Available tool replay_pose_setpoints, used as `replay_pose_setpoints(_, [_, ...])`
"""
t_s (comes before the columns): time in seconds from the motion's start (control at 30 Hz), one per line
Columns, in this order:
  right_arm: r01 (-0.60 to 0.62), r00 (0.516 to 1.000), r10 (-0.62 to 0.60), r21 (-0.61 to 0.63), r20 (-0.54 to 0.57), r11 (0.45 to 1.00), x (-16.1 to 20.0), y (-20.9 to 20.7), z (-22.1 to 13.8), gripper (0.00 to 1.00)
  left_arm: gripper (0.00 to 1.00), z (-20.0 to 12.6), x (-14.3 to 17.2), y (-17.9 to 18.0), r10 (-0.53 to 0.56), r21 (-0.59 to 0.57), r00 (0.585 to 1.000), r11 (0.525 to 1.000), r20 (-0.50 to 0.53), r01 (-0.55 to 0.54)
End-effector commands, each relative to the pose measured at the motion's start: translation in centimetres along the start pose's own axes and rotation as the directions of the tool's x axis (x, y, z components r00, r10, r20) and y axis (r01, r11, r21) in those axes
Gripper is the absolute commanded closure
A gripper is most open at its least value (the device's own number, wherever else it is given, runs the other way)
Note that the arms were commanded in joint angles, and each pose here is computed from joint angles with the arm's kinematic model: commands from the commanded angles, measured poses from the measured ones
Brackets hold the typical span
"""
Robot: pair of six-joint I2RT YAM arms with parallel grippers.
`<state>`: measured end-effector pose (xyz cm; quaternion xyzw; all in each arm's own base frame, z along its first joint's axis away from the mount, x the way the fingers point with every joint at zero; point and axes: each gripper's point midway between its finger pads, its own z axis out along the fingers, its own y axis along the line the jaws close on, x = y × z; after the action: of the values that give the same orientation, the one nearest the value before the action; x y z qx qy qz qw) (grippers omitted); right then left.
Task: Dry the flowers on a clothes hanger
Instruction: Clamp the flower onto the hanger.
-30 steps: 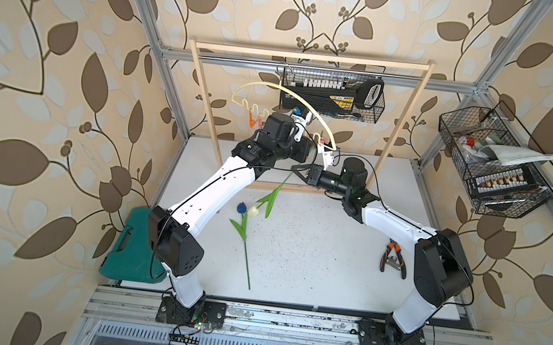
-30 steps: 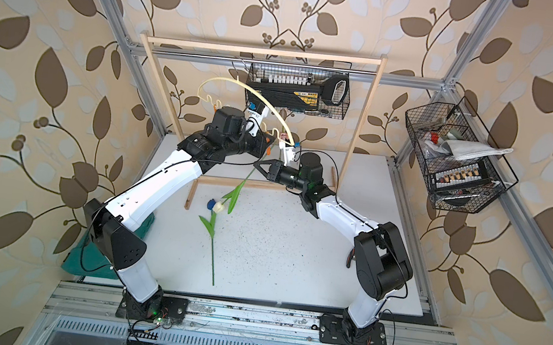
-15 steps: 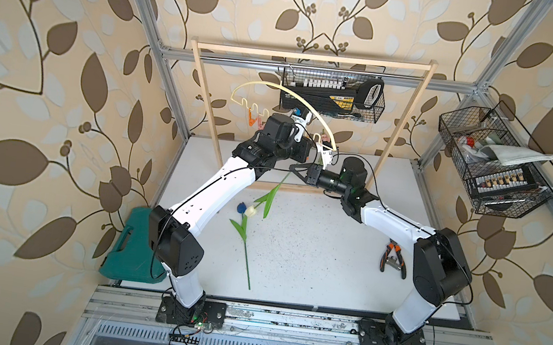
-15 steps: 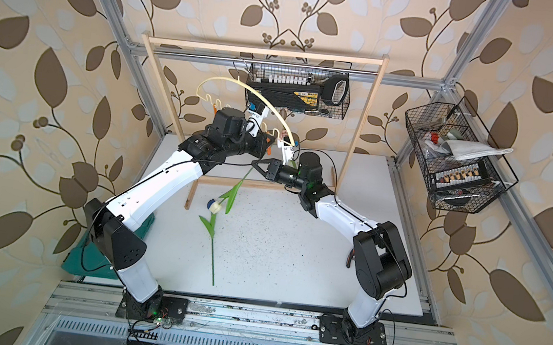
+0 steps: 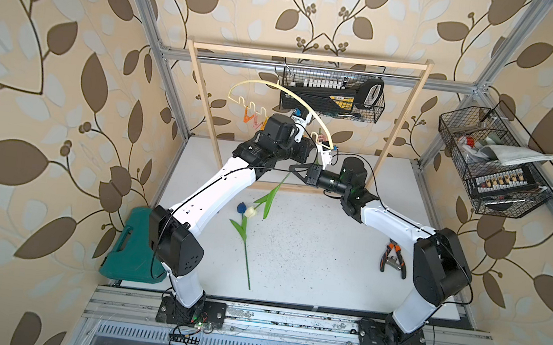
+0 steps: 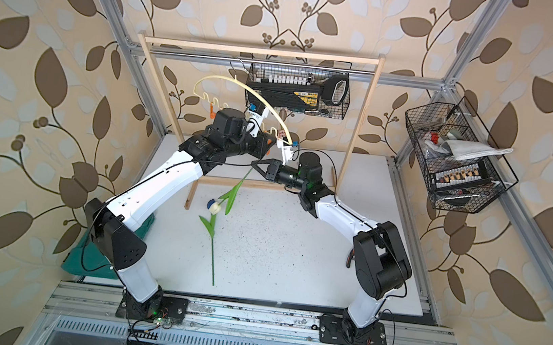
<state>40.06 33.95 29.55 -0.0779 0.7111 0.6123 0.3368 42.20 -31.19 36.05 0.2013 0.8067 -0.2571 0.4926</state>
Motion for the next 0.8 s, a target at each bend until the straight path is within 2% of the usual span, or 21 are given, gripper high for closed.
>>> replay_pose_setpoints(0.0, [0.048,0.999,-0.047,-0.051,0.008,0.998,-0.8,1.9,0.2,1.00,0.69,-1.5,-1.4,-1.1,0.010,0.023,0.999,1.000,0.045,-0.011])
replay_pose_setpoints(0.17, [0.047,0.999,-0.047,-0.040,0.001,0.998,-0.6,1.6,0.2,1.00,0.63,-1.8,-1.6,-1.1,0.011,0.023,0.999,1.000,0.052,-0.012])
replay_pose_setpoints(0.33, [0.046,0.999,-0.046,-0.012,-0.013,0.999,0.0,0.7,0.1,1.00,0.62,-2.0,-1.9,-1.1,0.021,0.019,0.998,1.000,0.059,-0.022])
replay_pose_setpoints(0.37, [0.046,0.999,-0.046,-0.003,-0.017,0.999,0.1,0.5,0.1,0.97,0.62,-2.1,-2.0,-1.1,0.021,0.019,0.998,1.000,0.061,-0.022])
replay_pose_setpoints(0.43, [0.044,0.999,-0.044,0.005,-0.021,0.999,0.2,0.2,0.0,0.80,0.60,-2.1,-2.0,-1.1,0.020,0.019,0.998,1.000,0.059,-0.021])
replay_pose_setpoints(0.73, [0.035,0.999,-0.035,0.017,-0.034,0.999,0.7,0.3,-0.5,0.68,0.53,-2.4,-2.0,-1.0,0.024,0.009,0.998,1.000,0.058,-0.024])
replay_pose_setpoints(0.77, [0.062,0.997,-0.061,0.021,-0.037,0.998,0.8,0.2,-0.7,0.66,0.53,-2.4,-2.0,-1.1,0.024,0.010,0.998,1.000,0.060,-0.024])
